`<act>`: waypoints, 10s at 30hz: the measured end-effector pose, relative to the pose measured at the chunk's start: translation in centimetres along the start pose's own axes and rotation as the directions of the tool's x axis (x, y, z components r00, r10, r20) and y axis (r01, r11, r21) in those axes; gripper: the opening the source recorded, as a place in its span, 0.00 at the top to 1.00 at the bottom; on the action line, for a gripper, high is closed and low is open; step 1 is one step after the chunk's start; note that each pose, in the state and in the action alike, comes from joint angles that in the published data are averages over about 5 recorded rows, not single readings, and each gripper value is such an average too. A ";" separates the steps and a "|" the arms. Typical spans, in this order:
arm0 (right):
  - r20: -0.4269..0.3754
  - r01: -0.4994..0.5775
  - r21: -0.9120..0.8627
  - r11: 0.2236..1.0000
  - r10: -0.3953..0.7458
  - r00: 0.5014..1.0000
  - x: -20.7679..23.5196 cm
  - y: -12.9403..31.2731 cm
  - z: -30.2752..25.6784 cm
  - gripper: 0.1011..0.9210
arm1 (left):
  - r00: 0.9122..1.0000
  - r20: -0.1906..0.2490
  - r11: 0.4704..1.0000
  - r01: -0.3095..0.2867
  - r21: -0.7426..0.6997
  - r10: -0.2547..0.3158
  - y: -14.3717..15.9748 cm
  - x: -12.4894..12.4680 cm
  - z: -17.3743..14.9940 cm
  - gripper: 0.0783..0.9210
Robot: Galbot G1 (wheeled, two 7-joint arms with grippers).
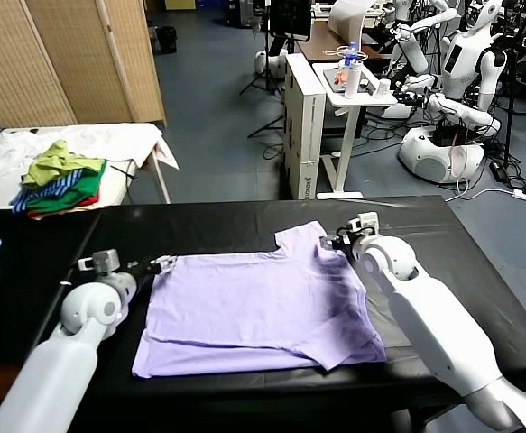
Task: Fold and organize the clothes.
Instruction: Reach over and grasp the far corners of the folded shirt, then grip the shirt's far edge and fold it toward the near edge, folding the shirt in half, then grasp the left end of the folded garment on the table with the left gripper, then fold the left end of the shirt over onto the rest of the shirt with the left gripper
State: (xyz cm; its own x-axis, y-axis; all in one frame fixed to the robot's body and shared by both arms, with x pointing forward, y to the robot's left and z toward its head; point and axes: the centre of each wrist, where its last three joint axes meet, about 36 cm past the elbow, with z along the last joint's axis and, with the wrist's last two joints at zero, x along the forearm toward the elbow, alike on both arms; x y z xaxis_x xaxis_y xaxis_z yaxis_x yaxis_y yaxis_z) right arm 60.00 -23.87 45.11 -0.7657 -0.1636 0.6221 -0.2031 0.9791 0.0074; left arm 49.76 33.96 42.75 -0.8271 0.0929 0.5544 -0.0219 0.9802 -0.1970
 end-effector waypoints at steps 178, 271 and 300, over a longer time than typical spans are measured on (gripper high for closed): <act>0.204 -0.004 -0.031 1.000 0.010 0.979 16.7 -0.2 11.8 0.39 | 0.992 0.119 0.990 0.059 -0.131 -0.043 -4.2 10.4 9.3 0.72; 0.235 -0.054 -0.044 0.998 0.063 0.970 20.7 -2.5 14.2 0.02 | 0.971 0.236 0.997 -0.040 0.066 0.023 -12.2 20.6 12.1 0.89; 0.205 -0.063 -0.023 0.998 0.066 0.976 19.7 -1.5 15.3 0.02 | 0.957 0.166 0.952 -0.264 0.155 0.238 -20.4 15.3 15.1 0.89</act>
State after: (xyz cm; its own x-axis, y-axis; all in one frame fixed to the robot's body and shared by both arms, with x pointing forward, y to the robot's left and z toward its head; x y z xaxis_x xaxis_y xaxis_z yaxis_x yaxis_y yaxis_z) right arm 35.89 -30.44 45.32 -0.8864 -0.1196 0.4472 -0.1403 0.9900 -0.0134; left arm 29.07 12.78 43.04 -0.8900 0.2930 0.3494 0.1099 0.8815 -0.4593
